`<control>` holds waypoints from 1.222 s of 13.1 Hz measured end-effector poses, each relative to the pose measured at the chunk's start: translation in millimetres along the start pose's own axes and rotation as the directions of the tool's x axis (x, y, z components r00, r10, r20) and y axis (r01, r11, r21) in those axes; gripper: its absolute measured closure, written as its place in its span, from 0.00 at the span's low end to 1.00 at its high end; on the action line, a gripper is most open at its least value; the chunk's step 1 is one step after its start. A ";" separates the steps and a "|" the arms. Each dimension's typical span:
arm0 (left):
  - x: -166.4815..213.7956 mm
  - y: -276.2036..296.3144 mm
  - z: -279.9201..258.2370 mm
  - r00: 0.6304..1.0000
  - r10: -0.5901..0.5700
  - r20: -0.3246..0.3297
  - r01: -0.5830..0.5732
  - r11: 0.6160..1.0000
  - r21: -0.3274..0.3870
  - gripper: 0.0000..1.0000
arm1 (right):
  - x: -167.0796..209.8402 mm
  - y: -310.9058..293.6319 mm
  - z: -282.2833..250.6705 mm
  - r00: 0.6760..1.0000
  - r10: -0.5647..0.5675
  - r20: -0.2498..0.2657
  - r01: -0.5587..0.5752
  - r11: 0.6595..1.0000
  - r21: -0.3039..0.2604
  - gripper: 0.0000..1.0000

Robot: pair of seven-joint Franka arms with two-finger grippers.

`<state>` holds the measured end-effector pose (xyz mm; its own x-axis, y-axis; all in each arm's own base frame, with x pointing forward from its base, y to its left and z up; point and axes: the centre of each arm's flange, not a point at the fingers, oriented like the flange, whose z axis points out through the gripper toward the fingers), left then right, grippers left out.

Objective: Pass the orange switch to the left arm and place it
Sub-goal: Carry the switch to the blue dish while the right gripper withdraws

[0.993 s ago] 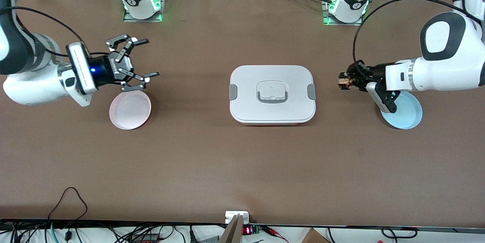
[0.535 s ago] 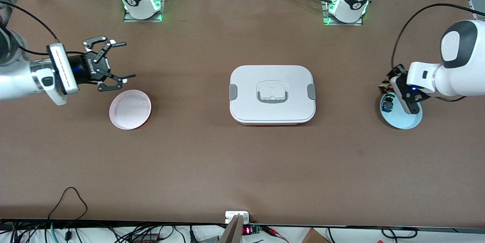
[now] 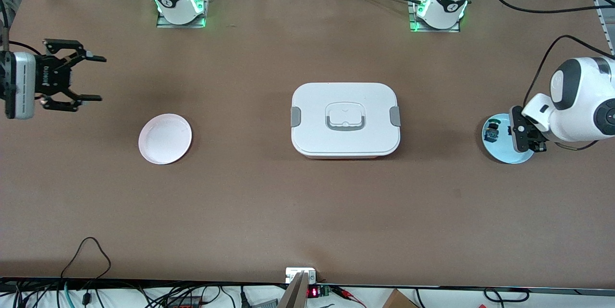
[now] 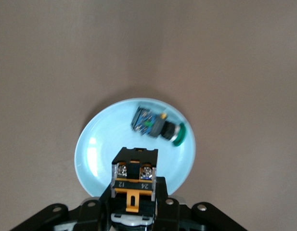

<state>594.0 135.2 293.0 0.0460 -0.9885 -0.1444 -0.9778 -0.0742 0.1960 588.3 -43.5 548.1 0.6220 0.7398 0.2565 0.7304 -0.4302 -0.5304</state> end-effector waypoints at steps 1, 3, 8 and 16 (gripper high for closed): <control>-20.1 -2.7 21.4 1.000 0.027 -0.016 -0.026 0.999 0.036 0.66 | 2.1 -5.9 -11.2 0.997 0.058 0.043 -0.056 0.997 -0.062 0.00; -48.8 -5.0 64.0 0.998 0.046 -0.036 -0.043 0.997 0.067 0.66 | 15.6 -33.1 -29.6 0.981 0.162 0.103 -0.139 0.970 -0.202 0.00; -50.5 -8.2 105.1 0.996 0.054 -0.069 -0.050 0.997 0.056 0.66 | 32.7 -107.3 -45.1 0.889 0.448 0.091 -0.363 0.814 -0.453 0.00; -57.6 -4.7 126.2 0.993 0.071 -0.089 -0.070 0.997 0.018 0.41 | 8.1 -98.6 -7.5 0.857 0.513 -0.046 -0.456 0.716 -0.529 0.00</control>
<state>570.2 209.2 178.1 -0.0054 -0.9991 -0.0428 -0.9821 -0.0028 0.1884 523.4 1.0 608.6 0.9208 0.3898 -0.0152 0.3879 -0.9191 -0.0694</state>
